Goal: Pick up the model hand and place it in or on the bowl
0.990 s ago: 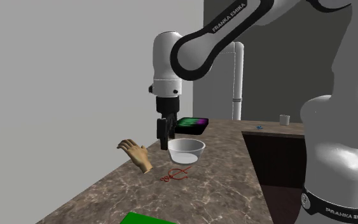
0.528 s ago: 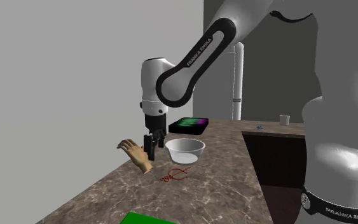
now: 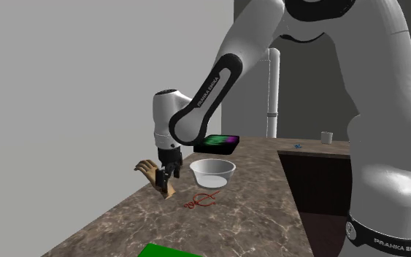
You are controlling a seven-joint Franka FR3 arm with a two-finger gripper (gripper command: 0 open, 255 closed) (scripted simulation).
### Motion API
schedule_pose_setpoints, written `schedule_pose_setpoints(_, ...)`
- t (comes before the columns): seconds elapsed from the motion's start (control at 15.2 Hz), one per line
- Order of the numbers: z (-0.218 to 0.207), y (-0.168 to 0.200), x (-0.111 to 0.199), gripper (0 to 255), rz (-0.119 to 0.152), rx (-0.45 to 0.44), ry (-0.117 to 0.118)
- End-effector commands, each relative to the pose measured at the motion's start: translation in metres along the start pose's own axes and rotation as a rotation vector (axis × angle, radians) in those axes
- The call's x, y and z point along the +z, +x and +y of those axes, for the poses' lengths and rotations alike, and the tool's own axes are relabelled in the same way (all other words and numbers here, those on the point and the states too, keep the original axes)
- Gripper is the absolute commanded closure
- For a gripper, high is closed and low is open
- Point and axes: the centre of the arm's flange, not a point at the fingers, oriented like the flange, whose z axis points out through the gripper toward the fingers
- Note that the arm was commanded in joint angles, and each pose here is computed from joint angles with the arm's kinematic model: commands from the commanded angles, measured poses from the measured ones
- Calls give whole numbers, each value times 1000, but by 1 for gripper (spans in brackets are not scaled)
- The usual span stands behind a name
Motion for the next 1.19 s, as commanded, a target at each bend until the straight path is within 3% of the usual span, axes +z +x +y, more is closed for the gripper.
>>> schedule_pose_setpoints(0.0,0,2,12,0,1,2,-2)
schedule_pose_setpoints(0.33,1,2,36,0,1,2,-2)
schedule_pose_setpoints(0.86,1,2,36,0,1,2,-2)
schedule_pose_setpoints(0.92,1,2,36,255,1,2,-2)
schedule_pose_setpoints(1.12,1,2,36,255,1,2,-2)
